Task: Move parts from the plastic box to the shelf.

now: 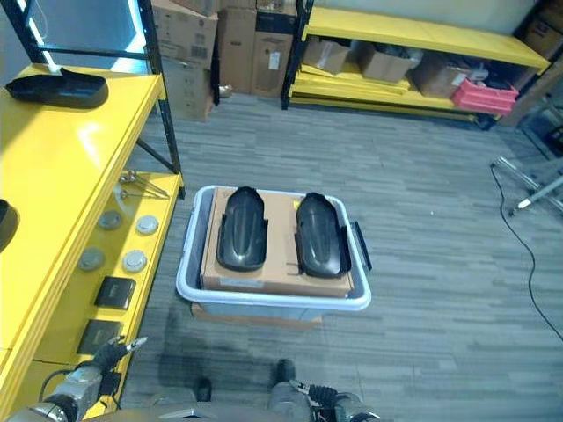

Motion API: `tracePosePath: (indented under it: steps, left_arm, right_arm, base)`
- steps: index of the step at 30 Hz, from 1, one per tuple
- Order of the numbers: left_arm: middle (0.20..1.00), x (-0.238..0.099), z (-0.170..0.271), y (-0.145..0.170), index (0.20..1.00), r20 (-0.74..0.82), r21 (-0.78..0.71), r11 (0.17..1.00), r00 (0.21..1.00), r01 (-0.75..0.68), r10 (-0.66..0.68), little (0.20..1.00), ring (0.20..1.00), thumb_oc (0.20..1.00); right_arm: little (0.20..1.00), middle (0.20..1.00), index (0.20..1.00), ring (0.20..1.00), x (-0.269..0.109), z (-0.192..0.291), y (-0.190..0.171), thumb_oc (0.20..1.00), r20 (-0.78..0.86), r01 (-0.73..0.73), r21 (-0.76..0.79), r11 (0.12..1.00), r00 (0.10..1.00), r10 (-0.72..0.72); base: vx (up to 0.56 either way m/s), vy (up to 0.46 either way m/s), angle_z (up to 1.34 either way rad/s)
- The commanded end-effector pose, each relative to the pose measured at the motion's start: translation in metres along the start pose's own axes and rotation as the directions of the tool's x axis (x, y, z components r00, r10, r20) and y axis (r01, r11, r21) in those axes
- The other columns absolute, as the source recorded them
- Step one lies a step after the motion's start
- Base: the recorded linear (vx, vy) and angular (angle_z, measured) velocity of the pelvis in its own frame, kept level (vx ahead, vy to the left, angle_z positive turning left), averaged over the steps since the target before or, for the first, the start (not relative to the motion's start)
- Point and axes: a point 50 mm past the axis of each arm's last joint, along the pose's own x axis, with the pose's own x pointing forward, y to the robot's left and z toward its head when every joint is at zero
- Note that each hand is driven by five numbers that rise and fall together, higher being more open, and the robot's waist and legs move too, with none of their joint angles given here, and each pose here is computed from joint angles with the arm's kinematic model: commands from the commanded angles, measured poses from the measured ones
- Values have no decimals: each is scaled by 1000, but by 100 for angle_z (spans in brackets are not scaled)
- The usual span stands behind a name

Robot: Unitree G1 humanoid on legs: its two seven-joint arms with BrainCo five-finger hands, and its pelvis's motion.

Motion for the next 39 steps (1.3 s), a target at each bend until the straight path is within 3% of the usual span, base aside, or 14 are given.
tracePosePath:
  steps: [1, 7, 17, 22, 24, 28, 33, 39]
  left_arm:
    - [1000, 4, 12, -19, 1000, -21, 13, 999, 999, 49, -49, 1000, 1000, 1000]
    - [1000, 0, -15, -30, 1000, -73, -2, 998, 995, 69, -69, 1000, 1000, 1000]
    - [1000, 2, 5, -36, 1000, 32, 7, 997, 997, 72, -72, 1000, 1000, 1000]
    - [1000, 2, 11, -32, 1000, 41, 10, 998, 997, 60, -61, 1000, 1000, 1000]
    - [1000, 2, 6, -31, 1000, 28, 3, 999, 998, 53, -53, 1000, 1000, 1000]
    - [1000, -1, -6, -28, 1000, -1, 5, 999, 999, 49, -49, 1000, 1000, 1000]
    - [1000, -4, -22, -24, 1000, -35, 7, 999, 999, 42, -41, 1000, 1000, 1000]
    - [1000, -7, -28, -19, 1000, -28, 12, 999, 999, 40, -40, 1000, 1000, 1000]
  right_arm:
    - [1000, 1000, 1000, 1000, -5, 10, -25, 1000, 0, 66, 5, 998, 998, -66]
    - [1000, 1000, 1000, 1000, -6, 9, -29, 1000, 21, 88, 79, 993, 996, -89]
    - [1000, 1000, 1000, 1000, -13, 32, -41, 1000, 269, 156, 184, 970, 942, -203]
    - [1000, 1000, 1000, 1000, -23, 57, -48, 1000, 423, 184, 244, 952, 863, -275]
    - [1000, 1000, 1000, 1000, -37, 89, -50, 1000, 578, 216, 242, 946, 751, -320]
    - [1000, 1000, 1000, 1000, -57, 121, -50, 1000, 700, 236, 230, 944, 634, -329]
    - [1000, 1000, 1000, 1000, -81, 148, -59, 1000, 781, 298, 195, 934, 529, -332]
    - [1000, 1000, 1000, 1000, -114, 180, -97, 1000, 803, 435, 231, 871, 420, -423]
  base:
    - [45, -156, 4]
    - [16, -100, -2]
    - [-27, -31, 7]
    - [-15, 1, -1]
    - [4, 9, -8]
    - [39, -1, -12]
    - [99, -5, -4]
    - [112, -24, 7]
